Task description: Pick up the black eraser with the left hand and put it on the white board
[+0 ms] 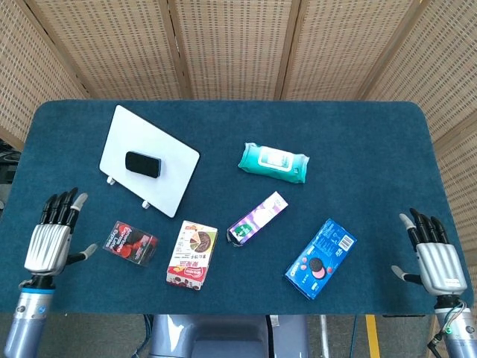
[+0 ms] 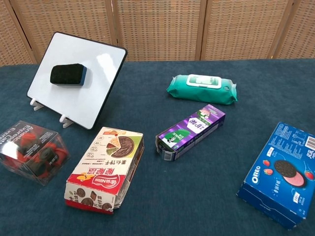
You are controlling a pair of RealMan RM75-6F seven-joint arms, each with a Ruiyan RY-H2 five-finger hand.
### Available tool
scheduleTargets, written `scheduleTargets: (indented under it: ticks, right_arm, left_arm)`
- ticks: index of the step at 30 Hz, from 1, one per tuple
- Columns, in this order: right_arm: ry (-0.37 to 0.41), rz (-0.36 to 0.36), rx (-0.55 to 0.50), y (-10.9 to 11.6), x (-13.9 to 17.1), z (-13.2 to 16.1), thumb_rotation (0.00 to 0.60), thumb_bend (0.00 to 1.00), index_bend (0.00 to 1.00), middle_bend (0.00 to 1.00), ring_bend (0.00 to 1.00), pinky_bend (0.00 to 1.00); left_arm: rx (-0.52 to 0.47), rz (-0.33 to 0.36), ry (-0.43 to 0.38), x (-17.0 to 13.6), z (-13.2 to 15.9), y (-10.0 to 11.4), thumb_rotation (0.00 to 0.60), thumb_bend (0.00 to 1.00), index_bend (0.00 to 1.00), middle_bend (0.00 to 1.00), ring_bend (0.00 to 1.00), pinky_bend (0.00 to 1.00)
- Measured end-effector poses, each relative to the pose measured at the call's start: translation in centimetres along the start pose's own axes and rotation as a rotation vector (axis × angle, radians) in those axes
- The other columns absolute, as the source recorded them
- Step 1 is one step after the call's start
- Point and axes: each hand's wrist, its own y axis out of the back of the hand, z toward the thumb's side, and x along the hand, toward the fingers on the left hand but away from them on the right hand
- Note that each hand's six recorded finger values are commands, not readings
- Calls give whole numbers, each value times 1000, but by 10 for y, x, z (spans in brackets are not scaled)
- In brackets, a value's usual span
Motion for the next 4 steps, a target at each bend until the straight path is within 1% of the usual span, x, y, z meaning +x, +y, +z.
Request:
scheduleTargets:
  ticks: [2,4]
  right_arm:
    - [2,-1,2,-1,0,0,600,28,25,0,0,0]
    - [6,-2,4,-1,0,1,600,28,25,0,0,0]
  left_arm:
    - [38,-16,13,-6,-9,-1,600,49,0,0,0,0]
    - [36,-18,13,-7,-10,-1,600,49,0,0,0,0]
